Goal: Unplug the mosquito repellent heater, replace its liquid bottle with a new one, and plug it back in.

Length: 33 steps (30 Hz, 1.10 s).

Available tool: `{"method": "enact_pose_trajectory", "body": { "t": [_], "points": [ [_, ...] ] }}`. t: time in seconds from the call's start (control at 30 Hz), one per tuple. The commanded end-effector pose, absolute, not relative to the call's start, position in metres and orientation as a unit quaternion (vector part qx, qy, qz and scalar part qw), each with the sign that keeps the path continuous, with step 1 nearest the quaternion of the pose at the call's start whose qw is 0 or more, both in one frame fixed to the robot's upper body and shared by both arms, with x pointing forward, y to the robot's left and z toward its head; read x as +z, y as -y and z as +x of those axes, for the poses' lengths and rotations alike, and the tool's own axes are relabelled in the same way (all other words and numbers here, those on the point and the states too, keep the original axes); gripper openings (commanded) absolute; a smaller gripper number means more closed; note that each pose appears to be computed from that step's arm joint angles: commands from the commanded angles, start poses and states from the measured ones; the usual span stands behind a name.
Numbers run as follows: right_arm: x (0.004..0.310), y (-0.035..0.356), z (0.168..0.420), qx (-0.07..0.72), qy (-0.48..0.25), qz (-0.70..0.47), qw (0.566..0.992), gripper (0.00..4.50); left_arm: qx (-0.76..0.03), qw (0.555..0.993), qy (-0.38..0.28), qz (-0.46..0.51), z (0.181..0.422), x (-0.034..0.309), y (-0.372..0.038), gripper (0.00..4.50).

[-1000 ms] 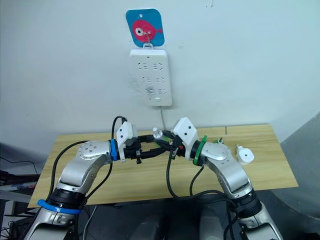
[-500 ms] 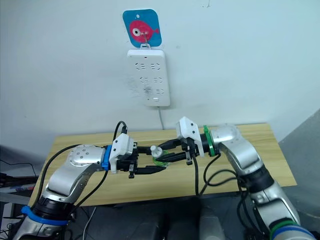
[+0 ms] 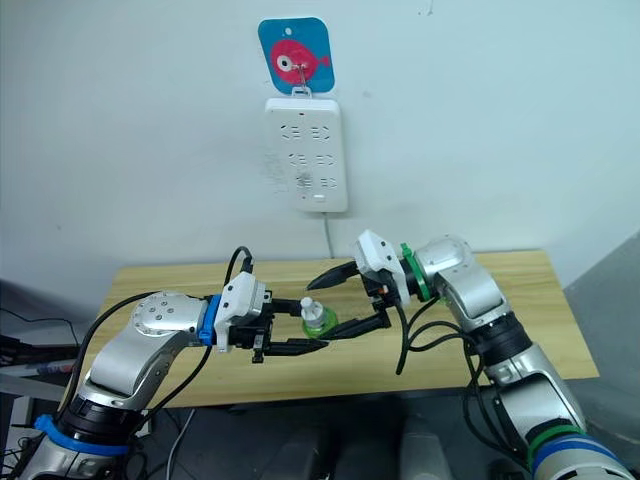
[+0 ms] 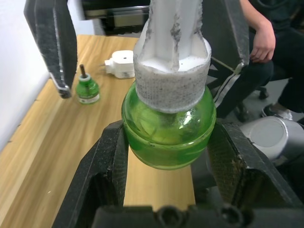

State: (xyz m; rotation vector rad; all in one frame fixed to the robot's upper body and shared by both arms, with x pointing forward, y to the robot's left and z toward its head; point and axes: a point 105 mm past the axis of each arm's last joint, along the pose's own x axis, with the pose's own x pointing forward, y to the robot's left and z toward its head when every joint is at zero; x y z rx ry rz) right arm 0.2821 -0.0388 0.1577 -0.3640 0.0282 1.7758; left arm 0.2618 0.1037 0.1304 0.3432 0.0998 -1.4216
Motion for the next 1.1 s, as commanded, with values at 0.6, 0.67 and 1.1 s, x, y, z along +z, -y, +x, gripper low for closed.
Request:
{"method": "enact_pose_trajectory", "body": {
  "t": [0.6, 0.67, 1.1],
  "points": [
    [0.188, -0.012, 0.291, 0.598, 0.102, -0.152, 0.78, 3.9, -0.587, 0.795, -0.006, 0.155, 0.298, 0.143, -0.109, 2.18],
    [0.184, -0.014, 0.299, 0.588, 0.097, -0.159, 0.787, 3.9, -0.588, 0.794, -0.005, 0.155, 0.299, 0.142, -0.107, 2.18],
    [0.19, 0.043, 0.284, 0.633, 0.059, -0.166, 0.754, 3.9, -0.592, 0.792, -0.017, 0.149, 0.294, 0.136, -0.11, 2.18]
  ]
}}
